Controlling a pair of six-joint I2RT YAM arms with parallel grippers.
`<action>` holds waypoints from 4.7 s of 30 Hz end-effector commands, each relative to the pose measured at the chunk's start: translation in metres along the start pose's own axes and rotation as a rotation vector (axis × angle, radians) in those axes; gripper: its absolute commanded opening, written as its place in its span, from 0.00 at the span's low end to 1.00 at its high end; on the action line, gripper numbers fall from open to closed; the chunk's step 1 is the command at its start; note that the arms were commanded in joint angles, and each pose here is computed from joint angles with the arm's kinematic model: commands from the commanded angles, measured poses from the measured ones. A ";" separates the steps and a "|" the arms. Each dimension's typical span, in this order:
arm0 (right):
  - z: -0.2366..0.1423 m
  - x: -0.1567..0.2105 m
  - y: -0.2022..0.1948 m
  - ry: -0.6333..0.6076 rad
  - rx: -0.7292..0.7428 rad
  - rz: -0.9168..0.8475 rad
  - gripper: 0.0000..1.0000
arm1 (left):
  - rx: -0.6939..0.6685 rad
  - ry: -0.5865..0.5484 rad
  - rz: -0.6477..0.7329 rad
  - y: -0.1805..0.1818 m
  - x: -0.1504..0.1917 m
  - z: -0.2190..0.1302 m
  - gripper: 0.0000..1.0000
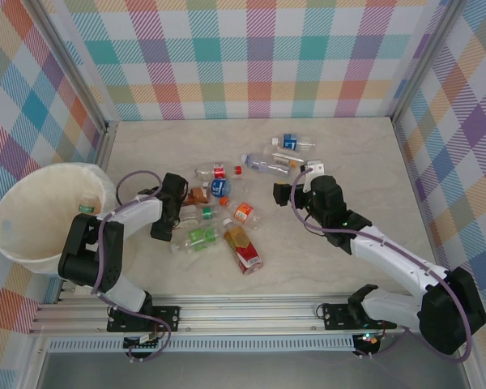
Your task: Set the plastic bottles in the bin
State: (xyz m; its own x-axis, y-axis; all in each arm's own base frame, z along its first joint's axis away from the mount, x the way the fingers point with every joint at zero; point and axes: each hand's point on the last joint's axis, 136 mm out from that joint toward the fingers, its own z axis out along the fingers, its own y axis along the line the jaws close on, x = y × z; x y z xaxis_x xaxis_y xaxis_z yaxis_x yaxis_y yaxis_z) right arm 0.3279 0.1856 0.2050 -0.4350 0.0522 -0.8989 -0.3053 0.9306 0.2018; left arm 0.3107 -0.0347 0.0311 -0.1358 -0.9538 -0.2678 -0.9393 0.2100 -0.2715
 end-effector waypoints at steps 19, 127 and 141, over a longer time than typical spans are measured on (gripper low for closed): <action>0.005 0.002 0.004 -0.009 -0.032 -0.056 1.00 | 0.200 0.037 -0.015 -0.052 -0.019 -0.070 0.51; 0.018 -0.012 0.010 -0.006 -0.026 0.081 1.00 | 0.919 0.045 0.669 -0.068 -0.042 -0.335 1.00; 0.019 -0.003 0.006 0.015 -0.014 0.087 1.00 | 0.721 0.303 1.069 -0.036 0.120 -0.193 1.00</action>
State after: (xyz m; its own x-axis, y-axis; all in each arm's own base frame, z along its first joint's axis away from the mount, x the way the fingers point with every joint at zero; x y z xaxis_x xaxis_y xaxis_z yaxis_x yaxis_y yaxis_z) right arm 0.3440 0.2033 0.2062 -0.4680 0.1183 -0.8758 -0.2965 0.9125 0.2817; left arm 0.2612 -0.1922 0.1888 -0.8739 -0.2376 -0.4241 -0.0010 0.8732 -0.4873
